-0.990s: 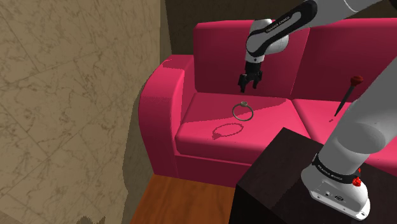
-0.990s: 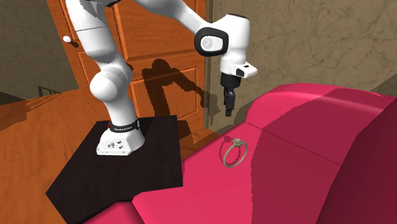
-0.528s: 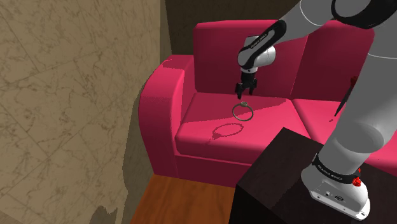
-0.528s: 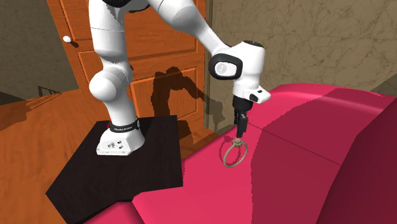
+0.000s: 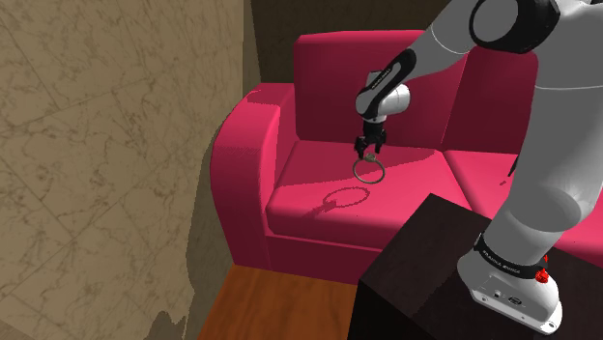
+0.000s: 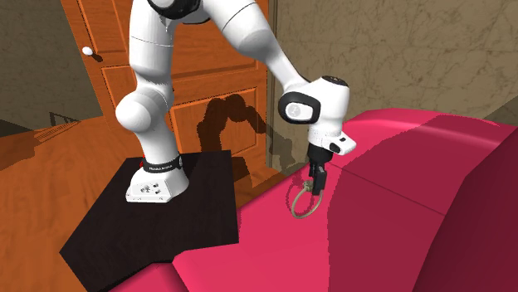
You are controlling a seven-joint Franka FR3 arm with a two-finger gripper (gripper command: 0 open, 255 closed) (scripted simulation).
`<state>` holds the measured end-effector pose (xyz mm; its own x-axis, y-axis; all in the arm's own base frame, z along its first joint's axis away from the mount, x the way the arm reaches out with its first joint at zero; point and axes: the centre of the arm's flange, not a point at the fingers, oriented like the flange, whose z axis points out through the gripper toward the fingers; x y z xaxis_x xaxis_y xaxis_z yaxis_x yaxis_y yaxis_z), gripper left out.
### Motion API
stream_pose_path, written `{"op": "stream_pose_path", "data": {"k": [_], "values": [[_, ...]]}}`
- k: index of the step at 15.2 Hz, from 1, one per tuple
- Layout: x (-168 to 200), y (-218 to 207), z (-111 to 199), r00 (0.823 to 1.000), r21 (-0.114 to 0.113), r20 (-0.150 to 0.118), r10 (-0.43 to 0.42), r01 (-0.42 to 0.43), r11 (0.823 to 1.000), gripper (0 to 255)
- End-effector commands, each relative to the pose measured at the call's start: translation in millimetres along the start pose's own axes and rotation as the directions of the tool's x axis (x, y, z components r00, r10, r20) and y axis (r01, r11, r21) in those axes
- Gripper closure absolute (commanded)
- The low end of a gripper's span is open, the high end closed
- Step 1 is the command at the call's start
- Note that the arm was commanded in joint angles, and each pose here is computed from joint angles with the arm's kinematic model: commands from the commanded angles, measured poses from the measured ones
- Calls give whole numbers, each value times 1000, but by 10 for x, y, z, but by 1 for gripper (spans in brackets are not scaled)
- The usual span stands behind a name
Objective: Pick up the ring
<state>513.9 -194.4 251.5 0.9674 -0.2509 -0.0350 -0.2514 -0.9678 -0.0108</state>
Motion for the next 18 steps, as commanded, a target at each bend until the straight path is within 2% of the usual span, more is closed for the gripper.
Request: {"op": "stream_pose_path", "data": {"k": [1,3,4,13,18], "values": [[19,-13,117,1000,0,0,0,0,1000,0],[20,-13,147,1000,0,0,0,0,1000,0],[15,-7,143,1000,0,0,0,0,1000,255],[20,-13,147,1000,0,0,0,0,1000,255],[11,-16,-117,1000,0,0,0,0,1000,255]]}}
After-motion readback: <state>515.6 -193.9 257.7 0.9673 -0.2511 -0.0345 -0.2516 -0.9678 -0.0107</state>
